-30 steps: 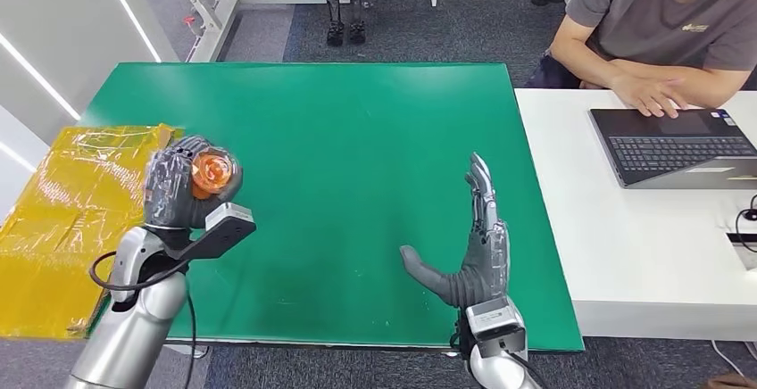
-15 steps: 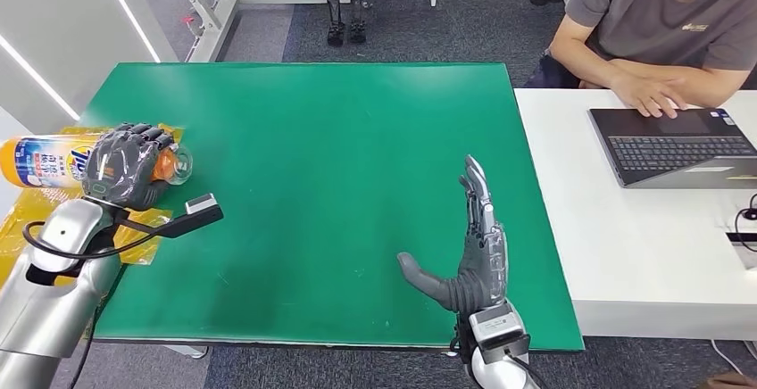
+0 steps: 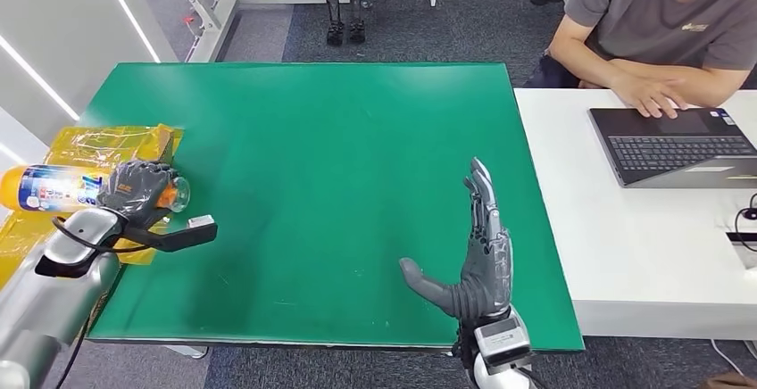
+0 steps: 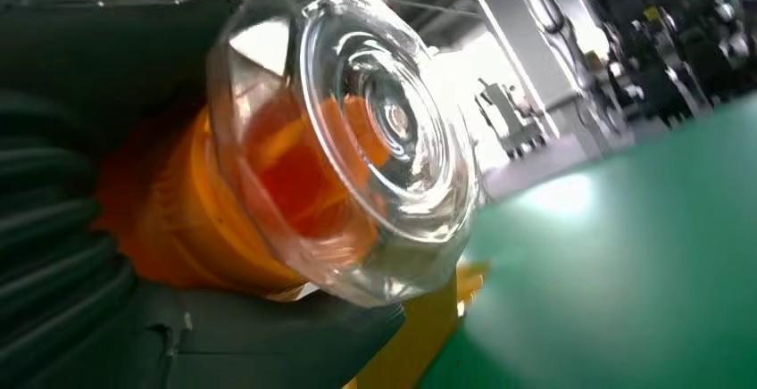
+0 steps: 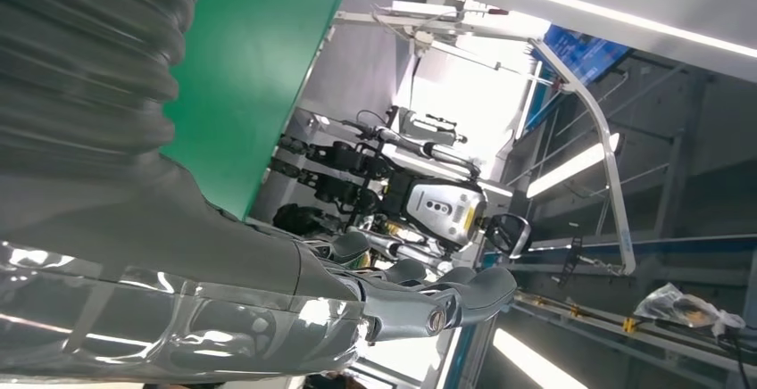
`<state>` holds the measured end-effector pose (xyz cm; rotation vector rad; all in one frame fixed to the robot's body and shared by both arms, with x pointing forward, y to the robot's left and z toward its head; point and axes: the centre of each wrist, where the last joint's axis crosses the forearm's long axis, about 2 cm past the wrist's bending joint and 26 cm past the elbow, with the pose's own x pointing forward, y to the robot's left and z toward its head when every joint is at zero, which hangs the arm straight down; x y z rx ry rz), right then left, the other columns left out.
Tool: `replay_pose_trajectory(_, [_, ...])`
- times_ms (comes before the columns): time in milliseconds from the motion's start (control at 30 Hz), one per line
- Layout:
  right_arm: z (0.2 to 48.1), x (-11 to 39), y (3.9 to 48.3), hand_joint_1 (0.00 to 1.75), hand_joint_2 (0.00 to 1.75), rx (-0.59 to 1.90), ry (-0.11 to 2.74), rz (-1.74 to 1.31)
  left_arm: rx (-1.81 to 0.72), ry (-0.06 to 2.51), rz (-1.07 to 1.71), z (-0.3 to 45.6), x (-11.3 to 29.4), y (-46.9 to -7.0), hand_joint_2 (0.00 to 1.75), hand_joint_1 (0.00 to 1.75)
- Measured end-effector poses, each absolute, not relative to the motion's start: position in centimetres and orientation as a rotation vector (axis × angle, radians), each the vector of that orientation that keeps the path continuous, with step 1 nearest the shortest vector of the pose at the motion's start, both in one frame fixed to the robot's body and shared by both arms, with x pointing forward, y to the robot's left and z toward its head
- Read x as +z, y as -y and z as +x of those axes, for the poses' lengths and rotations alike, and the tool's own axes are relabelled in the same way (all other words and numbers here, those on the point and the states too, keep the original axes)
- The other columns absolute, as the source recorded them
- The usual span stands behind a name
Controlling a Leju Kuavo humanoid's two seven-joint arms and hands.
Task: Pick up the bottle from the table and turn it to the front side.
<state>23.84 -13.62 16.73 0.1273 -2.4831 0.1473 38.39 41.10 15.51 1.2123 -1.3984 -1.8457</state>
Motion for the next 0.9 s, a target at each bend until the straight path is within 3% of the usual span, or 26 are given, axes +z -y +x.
replay_pose_trajectory(267, [23.5, 17.0, 13.5, 0.0, 1.75, 0.123, 2.498, 0.091, -1.95, 1.242, 1.083, 39.1, 13.7, -42.0, 1.75, 1.75])
replay_pose_trajectory(767, [23.4, 18.0, 13.0, 0.0, 1.75, 0.076, 2.529, 0.097, -2.055, 1.119, 0.899, 40.0, 11.4, -39.1, 1.75, 1.74])
replay_pose_trajectory(800, [23.4, 18.0, 13.0, 0.0, 1.75, 0.078, 2.53, 0.1, -2.055, 1.122, 0.899, 40.1, 11.4, -38.9, 1.75, 1.64])
replay_pose_trajectory(900, [23.4, 18.0, 13.0, 0.0, 1.75, 0.082, 2.53, 0.108, -2.055, 1.131, 0.897, 40.2, 11.3, -38.5, 1.75, 0.55])
